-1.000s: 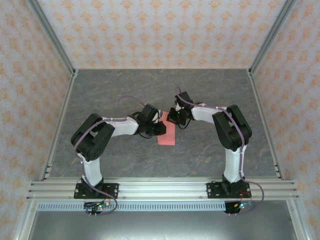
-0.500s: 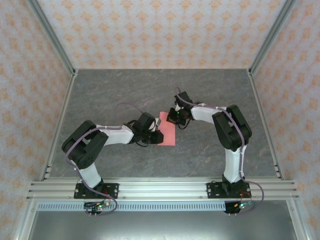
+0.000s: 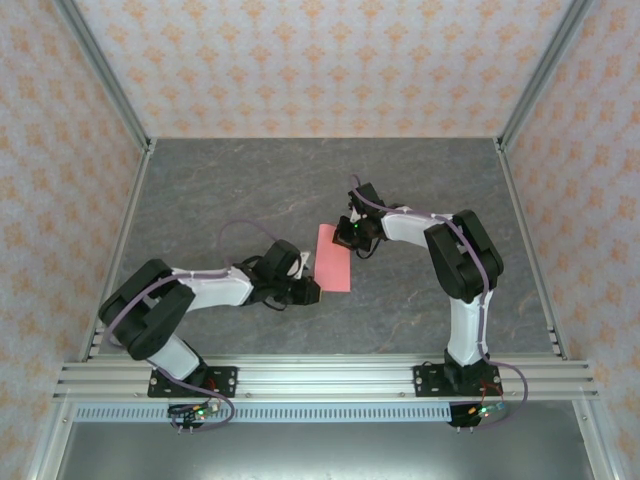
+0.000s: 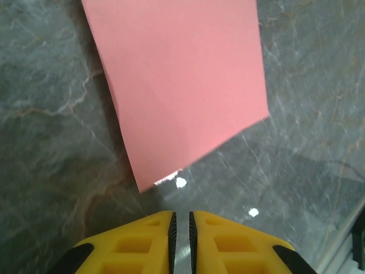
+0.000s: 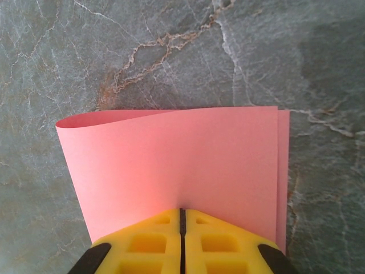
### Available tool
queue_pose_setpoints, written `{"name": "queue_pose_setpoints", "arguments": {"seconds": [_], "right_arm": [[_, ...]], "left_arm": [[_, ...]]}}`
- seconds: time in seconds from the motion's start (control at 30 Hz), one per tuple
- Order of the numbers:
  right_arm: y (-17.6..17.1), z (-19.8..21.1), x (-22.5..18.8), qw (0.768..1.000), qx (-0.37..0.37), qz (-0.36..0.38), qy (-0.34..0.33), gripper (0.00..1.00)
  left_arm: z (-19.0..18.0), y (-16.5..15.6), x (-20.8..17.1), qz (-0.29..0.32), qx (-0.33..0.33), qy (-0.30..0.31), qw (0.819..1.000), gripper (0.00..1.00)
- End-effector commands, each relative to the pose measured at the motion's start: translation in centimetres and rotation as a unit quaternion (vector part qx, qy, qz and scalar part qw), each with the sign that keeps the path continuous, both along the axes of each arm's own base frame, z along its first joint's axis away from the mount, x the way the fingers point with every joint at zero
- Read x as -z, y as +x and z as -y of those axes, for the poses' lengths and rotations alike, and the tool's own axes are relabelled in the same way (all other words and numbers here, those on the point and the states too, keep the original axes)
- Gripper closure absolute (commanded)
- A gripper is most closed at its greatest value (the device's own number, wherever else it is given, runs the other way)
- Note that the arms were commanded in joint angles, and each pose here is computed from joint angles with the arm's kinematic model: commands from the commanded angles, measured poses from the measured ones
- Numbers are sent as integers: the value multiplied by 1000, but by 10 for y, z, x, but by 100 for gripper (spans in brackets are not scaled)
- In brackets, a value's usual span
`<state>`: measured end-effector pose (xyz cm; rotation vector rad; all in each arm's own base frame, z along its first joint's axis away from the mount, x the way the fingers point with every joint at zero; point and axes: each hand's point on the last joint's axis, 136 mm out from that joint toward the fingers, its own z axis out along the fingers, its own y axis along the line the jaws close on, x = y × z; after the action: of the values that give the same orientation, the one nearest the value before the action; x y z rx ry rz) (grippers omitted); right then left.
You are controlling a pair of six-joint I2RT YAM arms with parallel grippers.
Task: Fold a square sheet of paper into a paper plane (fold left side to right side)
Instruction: First fold the square sheet of paper in half at the center of the table.
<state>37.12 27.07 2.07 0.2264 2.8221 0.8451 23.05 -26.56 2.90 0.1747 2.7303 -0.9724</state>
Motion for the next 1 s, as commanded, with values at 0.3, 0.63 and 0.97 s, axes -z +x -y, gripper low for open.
{"name": "queue_pose_setpoints", "arguments": {"seconds": [0.3, 0.63, 0.97], "right_arm": [[-21, 22, 36, 996, 3, -51, -70, 92], [-22, 22, 36, 996, 0, -53, -74, 92], [-23, 24, 37, 995, -1, -53, -83, 92]], "left_arm": [[1, 59, -45, 45, -2, -10, 999, 82], [8, 82, 4, 25, 0, 25, 999, 84], [-7, 54, 27, 1, 5, 42, 999, 84]]}}
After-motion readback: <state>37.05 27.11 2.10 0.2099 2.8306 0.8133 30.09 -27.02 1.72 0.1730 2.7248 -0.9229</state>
